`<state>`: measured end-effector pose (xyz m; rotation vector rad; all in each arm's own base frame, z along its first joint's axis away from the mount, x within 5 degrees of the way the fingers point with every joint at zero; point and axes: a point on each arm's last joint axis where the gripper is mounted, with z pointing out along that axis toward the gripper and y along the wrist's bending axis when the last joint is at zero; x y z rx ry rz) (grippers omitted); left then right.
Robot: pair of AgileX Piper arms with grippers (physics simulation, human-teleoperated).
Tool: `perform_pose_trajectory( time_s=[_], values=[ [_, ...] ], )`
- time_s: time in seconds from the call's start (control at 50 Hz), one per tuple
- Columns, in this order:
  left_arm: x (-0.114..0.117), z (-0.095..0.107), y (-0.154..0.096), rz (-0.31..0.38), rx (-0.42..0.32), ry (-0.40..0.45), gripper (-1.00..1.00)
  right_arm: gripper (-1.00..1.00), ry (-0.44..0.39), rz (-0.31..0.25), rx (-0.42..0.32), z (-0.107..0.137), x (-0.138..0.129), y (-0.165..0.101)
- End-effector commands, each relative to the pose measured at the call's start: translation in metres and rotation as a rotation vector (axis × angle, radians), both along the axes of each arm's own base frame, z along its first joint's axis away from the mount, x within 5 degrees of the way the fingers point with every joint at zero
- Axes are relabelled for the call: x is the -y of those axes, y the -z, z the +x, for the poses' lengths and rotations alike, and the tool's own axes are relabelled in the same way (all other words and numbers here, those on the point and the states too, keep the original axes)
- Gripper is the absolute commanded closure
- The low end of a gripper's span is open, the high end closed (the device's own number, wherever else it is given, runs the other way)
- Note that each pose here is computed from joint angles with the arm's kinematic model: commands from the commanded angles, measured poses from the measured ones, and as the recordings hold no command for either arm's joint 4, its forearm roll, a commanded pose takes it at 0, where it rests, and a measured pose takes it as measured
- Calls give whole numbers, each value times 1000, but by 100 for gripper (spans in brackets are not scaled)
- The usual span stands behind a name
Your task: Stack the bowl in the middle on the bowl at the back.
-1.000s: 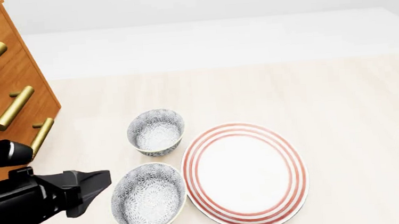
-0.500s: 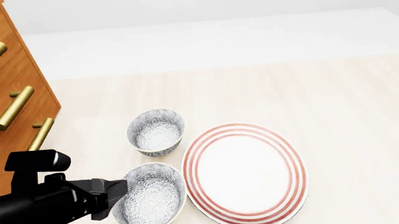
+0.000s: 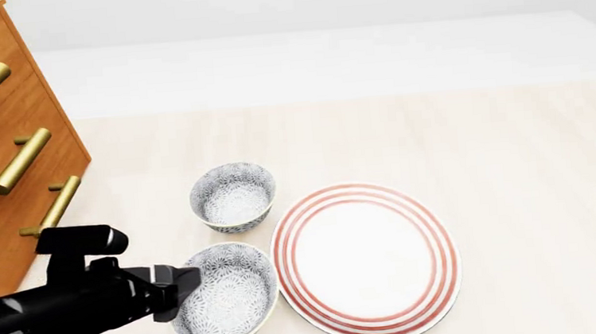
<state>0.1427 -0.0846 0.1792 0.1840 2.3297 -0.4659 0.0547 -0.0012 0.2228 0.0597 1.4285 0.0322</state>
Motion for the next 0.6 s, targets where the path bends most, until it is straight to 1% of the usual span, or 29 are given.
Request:
perform_pose_trajectory(
  time_s=[0.02,0.24,0.4,0.42,0.6],
  values=[
    [5,5,14,-1,-10,5,-100,-100,0,1,0,0,0,0],
    [5,9,26,5,-18,-7,-100,-100,-1,1,-1,0,0,0],
    [8,6,29,-3,-23,6,-100,-100,-2,0,-2,0,0,0],
    [8,6,28,-7,-22,7,100,-100,-3,0,-2,0,0,0],
    [6,9,21,1,-10,1,100,-100,-5,-5,-2,0,0,0]
  ],
)
